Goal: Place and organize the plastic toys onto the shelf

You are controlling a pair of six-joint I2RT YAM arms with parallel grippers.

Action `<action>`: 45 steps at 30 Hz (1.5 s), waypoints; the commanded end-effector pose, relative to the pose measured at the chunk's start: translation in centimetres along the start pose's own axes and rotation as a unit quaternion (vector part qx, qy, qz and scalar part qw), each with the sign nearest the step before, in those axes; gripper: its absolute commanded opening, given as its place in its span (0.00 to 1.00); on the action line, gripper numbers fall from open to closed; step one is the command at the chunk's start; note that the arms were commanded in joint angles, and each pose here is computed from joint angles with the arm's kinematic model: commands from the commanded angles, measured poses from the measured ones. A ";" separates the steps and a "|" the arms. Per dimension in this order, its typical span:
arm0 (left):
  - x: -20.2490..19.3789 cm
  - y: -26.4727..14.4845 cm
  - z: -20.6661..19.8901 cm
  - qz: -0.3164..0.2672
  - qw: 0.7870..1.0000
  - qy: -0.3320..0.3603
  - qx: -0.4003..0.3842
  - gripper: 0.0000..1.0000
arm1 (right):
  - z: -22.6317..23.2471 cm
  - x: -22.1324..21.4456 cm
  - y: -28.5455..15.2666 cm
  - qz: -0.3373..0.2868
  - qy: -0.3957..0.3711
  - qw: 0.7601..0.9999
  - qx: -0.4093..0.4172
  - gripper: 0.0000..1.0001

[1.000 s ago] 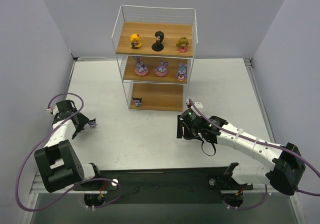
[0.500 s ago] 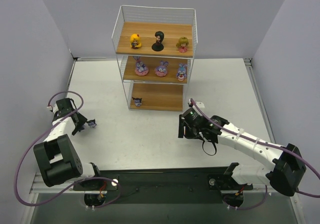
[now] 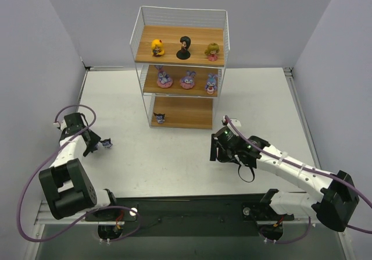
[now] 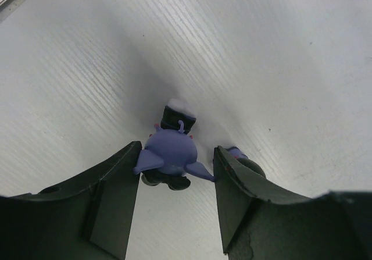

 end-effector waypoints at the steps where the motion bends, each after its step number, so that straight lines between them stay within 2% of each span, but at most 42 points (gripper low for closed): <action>1: 3.6 -3.2 -0.2 -0.056 0.998 -0.016 -0.011 0.17 | -0.9 0.3 -0.6 -0.009 -0.004 1.000 -0.009 0.64; 8: 5.7 -7.2 -0.4 -0.085 0.996 -0.019 -0.028 0.17 | -0.9 0.3 -1.0 -0.011 0.000 1.000 0.001 0.64; 12: 6.0 -10.6 -2.2 -0.095 0.992 0.002 -0.087 0.17 | -1.1 0.4 -1.8 -0.015 0.011 1.000 0.006 0.64; 17: 3.0 -14.4 -5.9 -0.080 0.985 0.061 -0.142 0.18 | -1.8 0.6 -2.7 -0.017 0.020 1.000 0.001 0.64; 19: 1.3 -15.4 -7.2 -0.068 0.981 0.060 -0.170 0.18 | -1.8 0.8 -3.2 -0.020 0.025 0.999 0.002 0.63; 20: -0.1 -16.1 -8.6 -0.060 0.976 0.081 -0.195 0.18 | -2.3 0.8 -3.5 -0.021 0.026 0.999 -0.007 0.63; 21: -0.7 -16.7 -9.2 -0.055 0.974 0.068 -0.208 0.18 | -2.5 0.8 -3.7 -0.021 0.031 0.999 -0.011 0.63; 30: -9.7 -18.9 -15.9 -0.012 0.950 0.123 -0.286 0.18 | -4.8 1.5 -6.2 -0.034 0.074 0.995 -0.049 0.63; 37: -13.5 -20.8 -22.8 -0.037 0.924 0.166 -0.342 0.18 | -6.8 1.2 -7.3 -0.038 0.092 0.993 -0.065 0.64; 45: -14.8 -20.3 -30.1 -0.075 0.902 0.207 -0.372 0.17 | -7.7 1.3 -8.1 -0.047 0.100 0.992 -0.066 0.64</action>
Point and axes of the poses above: each gripper's point midway between its finger pads, its own y axis out along the fingers, its own z axis along the line the jaws close on, x = y × z, the point moved 4 cm from there along -y, back along the fingers, and after that the axes turned 14 degrees about y, right-handed, at the moved point
